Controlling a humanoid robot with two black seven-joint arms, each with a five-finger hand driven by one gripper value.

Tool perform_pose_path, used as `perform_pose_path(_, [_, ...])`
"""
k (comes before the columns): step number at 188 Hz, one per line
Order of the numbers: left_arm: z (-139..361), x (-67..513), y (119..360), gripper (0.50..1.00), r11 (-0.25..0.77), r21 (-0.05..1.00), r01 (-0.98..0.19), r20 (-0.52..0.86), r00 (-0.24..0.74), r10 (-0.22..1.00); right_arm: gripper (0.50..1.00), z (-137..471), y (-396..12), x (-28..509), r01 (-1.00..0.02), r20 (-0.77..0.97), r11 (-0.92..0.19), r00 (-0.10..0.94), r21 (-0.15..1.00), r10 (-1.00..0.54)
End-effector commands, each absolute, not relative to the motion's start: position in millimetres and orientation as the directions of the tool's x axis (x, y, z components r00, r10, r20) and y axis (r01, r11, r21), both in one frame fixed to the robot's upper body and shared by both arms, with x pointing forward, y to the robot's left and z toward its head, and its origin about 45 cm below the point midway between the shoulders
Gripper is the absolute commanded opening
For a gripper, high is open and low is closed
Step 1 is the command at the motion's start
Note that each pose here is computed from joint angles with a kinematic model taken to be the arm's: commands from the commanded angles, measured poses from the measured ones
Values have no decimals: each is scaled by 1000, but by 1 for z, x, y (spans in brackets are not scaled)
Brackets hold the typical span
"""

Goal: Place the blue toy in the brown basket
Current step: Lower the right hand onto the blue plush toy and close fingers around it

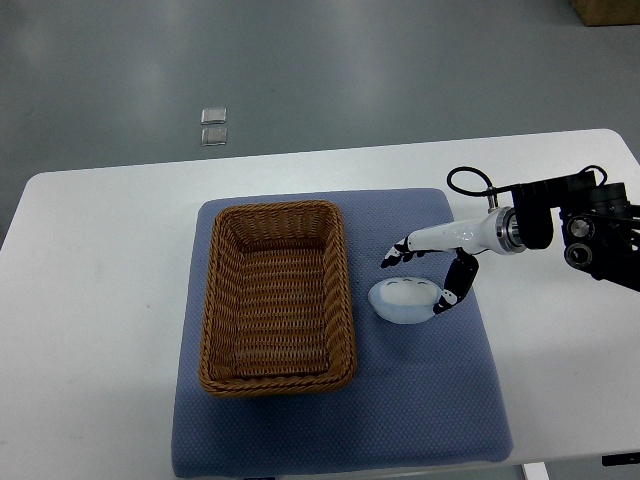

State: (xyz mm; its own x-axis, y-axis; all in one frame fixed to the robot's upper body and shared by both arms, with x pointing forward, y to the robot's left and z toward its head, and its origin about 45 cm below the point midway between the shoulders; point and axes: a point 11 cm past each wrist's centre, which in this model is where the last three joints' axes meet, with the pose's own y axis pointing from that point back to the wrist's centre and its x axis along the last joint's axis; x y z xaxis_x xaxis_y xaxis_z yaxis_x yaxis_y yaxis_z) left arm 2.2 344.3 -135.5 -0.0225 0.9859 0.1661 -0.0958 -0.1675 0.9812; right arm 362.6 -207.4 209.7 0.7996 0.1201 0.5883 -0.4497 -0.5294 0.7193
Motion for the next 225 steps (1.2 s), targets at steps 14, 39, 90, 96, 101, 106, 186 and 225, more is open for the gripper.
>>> perform_pose_path(14, [-136,2,344,1000,-166,982,-95,165,-22,986,876,204,-206,359,-443,578,-536,809,718,107])
perform_pose_path(39, [-136,2,344,1000,-166,982,-95,165,-22,986,876,204,-199,356,-427,573,-556,812,713,110])
perform_pose_path(90, [-136,2,344,1000,-166,982,-95,165,-23,986,789,203,-193,352,-410,567,-573,815,710,120])
perform_pose_path(96, [-136,2,344,1000,-166,981,-97,165,-23,986,787,203,-191,352,-407,567,-576,815,709,122])
perform_pose_path(101, [-136,2,344,1000,-166,982,-95,165,-23,986,782,201,-189,351,-403,564,-578,817,709,122])
perform_pose_path(106, [-136,2,344,1000,-166,981,-97,165,-23,986,780,201,-189,351,-403,564,-579,817,709,122])
perform_pose_path(186, [-136,2,344,1000,-166,981,-97,165,-22,986,519,198,-189,348,-389,551,-577,825,718,130])
perform_pose_path(225, [-136,2,344,1000,-166,982,-95,165,-23,986,517,205,-190,353,-404,566,-577,815,710,125])
